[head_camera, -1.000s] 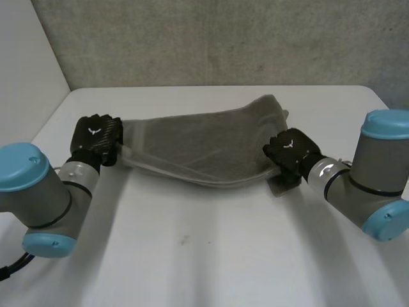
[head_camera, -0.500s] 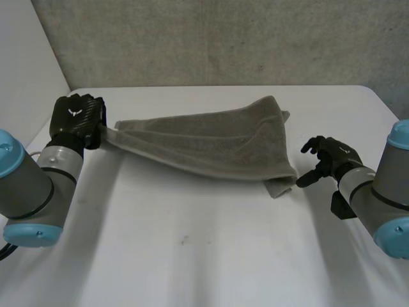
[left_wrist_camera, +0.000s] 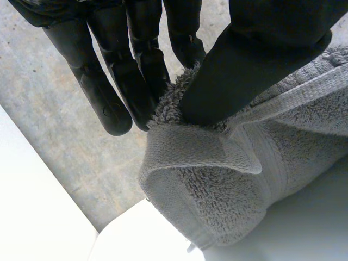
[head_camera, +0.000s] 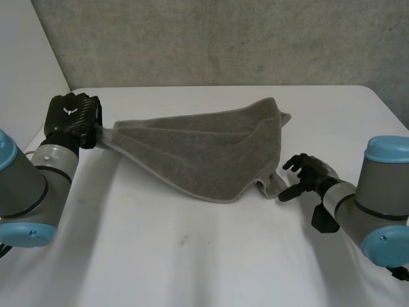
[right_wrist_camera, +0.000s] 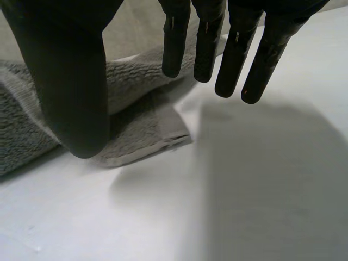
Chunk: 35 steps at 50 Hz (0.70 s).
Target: Fold the towel.
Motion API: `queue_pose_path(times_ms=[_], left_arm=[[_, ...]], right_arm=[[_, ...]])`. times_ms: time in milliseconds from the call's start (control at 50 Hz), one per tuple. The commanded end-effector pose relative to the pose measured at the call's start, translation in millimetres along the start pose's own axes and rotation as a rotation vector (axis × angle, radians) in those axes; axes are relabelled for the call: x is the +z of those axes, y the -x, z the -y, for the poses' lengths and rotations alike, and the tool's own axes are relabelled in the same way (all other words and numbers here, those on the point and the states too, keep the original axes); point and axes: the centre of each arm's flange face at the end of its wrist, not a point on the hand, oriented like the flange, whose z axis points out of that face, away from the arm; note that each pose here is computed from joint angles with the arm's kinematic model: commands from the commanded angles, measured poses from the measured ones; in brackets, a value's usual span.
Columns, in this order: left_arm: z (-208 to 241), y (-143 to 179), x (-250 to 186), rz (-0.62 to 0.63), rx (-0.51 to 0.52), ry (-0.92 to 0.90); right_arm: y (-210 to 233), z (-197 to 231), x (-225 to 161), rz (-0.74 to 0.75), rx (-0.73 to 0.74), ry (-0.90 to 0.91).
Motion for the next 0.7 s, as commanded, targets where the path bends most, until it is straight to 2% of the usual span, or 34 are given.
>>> queue_pose_path(times_ms=[20,460,620,700], left_arm=[[2,1,-1,0.000,-0.002,0.004],[0,1,-3,-0.002,-0.001,0.011],[-1,0,-4,-0.003,-0.001,0.017],[0,-1,-5,-0.006,-0.003,0.015]], right_arm=[[17,-16,3,0.042,-0.031,0.025],[53,-38,33,0.063,-0.095,-0.028],[58,-6,36,0.049,-0.099,-0.227],[68,34,14,0.067,-0.180,-0.356]])
